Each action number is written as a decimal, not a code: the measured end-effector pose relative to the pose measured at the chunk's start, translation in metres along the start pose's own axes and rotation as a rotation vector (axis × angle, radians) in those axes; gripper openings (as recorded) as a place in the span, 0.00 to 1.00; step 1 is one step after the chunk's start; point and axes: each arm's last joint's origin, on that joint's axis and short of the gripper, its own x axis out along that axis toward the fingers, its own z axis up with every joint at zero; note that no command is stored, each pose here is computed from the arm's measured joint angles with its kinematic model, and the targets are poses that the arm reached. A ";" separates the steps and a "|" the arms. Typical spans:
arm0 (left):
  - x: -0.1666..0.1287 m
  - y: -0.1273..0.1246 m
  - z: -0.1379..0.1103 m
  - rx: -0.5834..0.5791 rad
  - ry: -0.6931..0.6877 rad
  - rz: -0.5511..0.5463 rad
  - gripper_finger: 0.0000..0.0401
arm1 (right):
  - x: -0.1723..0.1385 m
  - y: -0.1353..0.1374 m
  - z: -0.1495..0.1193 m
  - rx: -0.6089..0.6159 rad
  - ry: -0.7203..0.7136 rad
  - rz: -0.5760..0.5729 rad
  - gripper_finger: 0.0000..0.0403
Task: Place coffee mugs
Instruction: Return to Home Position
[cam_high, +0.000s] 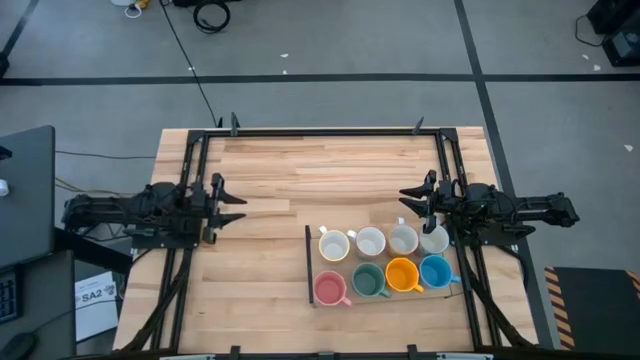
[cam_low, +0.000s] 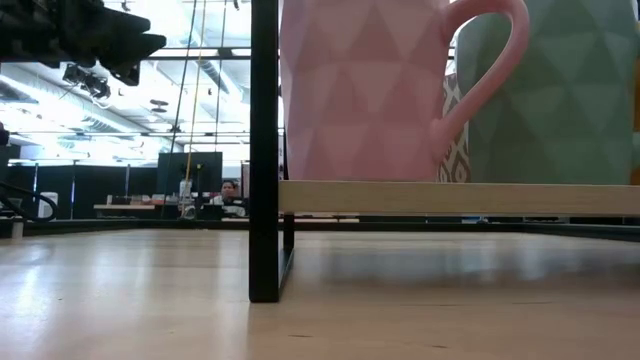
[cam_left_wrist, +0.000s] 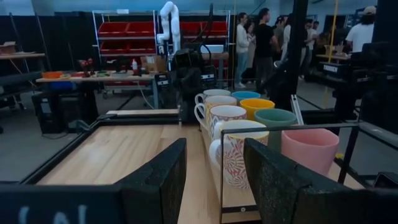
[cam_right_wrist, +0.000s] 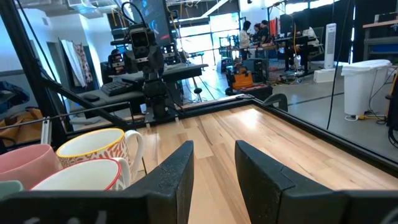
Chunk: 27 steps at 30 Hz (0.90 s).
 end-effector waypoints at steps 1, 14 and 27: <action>-0.001 0.000 -0.001 0.000 0.000 0.000 0.42 | 0.000 0.000 0.000 0.000 0.000 0.000 0.30; -0.013 0.000 -0.015 -0.001 -0.008 0.000 0.42 | 0.000 0.000 0.000 0.000 0.000 0.000 0.30; -0.013 0.000 -0.020 -0.006 0.051 -0.002 0.42 | 0.000 0.000 0.000 0.000 0.000 0.000 0.30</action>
